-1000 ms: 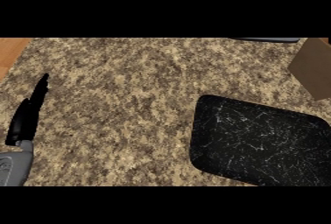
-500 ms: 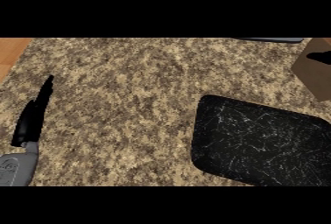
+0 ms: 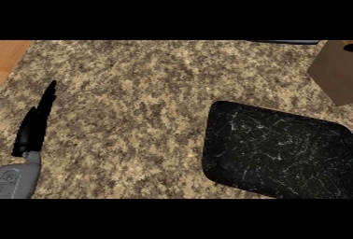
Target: Pick the sweet potato from the tray and place it in the cardboard box
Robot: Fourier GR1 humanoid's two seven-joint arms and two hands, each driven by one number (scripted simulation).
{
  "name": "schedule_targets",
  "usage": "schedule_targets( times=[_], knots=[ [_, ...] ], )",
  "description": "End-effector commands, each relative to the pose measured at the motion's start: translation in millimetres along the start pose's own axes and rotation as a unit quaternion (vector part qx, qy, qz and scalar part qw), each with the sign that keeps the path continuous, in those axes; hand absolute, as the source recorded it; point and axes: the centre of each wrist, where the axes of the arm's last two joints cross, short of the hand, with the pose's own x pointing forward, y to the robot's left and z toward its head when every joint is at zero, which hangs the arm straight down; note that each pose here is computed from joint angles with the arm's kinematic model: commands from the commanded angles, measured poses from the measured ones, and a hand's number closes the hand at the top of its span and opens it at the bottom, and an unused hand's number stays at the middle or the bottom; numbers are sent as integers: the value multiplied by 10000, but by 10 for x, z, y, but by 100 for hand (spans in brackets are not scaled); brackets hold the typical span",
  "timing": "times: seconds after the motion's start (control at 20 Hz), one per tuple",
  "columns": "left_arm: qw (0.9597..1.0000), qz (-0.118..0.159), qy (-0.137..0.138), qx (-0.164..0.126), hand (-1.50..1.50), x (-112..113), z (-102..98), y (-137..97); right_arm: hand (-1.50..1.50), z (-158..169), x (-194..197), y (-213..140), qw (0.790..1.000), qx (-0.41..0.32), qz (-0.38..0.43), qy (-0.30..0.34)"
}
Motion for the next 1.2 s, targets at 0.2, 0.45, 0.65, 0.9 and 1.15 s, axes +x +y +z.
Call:
schedule_targets(
  times=[0.2,0.45,0.65,0.9,1.15],
  knots=[
    [9999,47,141,15,0,-88,68,75,-150,175,-206,-575,9955,-402,-851,-77],
    [10000,45,-15,40,0,5,27,73,-150,346,-243,-1165,9933,-761,-861,98],
    [9998,34,116,147,0,-104,60,94,-150,584,-375,-1539,9941,-760,-760,172],
    [9999,31,73,136,0,-137,148,218,-150,844,-488,-1873,9958,-720,-508,245],
    [9996,9,168,224,0,-83,50,202,-150,1034,-593,-2032,9988,-264,-321,251]
  ],
)
